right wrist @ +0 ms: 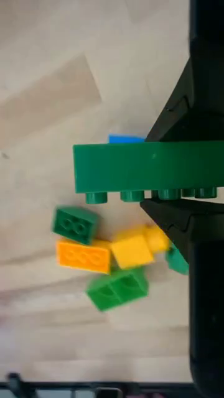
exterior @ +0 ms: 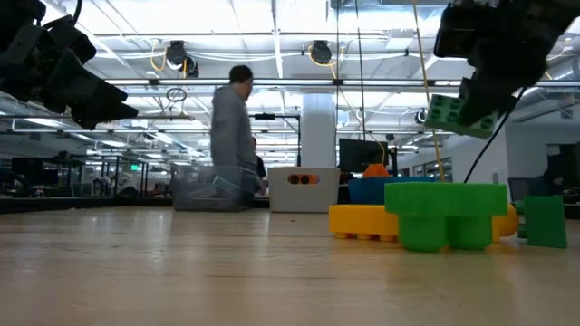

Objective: Pick & Place Toys
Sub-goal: Put the green game piece into the blue bin

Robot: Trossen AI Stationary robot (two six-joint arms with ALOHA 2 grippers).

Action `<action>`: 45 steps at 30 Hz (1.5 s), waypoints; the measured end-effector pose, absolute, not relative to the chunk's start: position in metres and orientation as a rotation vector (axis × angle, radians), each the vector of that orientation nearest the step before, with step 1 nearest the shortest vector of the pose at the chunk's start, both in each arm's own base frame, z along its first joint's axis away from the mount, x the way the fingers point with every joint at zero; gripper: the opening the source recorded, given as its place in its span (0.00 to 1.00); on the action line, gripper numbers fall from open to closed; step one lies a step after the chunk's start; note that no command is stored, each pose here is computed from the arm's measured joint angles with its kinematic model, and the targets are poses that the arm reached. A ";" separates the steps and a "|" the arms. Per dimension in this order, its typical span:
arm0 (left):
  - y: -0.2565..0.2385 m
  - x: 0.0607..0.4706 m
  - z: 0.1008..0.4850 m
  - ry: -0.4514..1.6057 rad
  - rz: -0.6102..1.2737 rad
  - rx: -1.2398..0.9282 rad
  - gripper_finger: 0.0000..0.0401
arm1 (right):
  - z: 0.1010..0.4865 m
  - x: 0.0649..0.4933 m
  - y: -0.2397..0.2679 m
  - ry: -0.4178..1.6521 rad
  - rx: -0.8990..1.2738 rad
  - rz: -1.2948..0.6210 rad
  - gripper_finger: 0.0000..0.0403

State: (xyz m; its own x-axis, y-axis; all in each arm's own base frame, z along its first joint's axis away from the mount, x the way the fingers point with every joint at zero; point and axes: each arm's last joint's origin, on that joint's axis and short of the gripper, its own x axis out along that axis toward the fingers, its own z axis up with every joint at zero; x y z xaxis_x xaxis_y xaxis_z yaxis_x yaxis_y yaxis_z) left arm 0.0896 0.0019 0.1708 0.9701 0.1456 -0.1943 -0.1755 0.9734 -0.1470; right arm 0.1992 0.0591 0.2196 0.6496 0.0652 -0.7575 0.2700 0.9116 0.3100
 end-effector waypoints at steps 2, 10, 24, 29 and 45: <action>0.002 0.090 0.171 0.184 0.163 -0.164 0.61 | 0.223 0.199 0.051 0.835 0.423 -0.152 0.24; 0.002 0.090 0.171 0.184 0.163 -0.164 0.61 | 0.229 0.203 0.006 0.750 0.444 -0.323 0.24; 0.002 0.090 0.171 0.184 0.163 -0.164 0.61 | 0.231 0.191 -0.086 0.656 0.428 -0.668 0.24; 0.002 0.090 0.171 0.184 0.163 -0.164 0.61 | 0.224 0.184 -0.114 0.683 0.427 -0.770 0.24; 0.002 0.090 0.171 0.184 0.163 -0.164 0.61 | 0.177 0.198 -0.156 0.815 0.445 -0.801 0.24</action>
State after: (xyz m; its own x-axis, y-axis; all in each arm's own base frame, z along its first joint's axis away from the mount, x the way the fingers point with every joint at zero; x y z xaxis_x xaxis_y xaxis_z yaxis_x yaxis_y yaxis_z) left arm 0.0896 0.0019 0.1708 0.9701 0.1454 -0.1943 -0.1753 0.9735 -0.1470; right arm 0.1976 -0.1557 0.1772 0.4249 -0.4550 -0.7826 0.7743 0.6305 0.0538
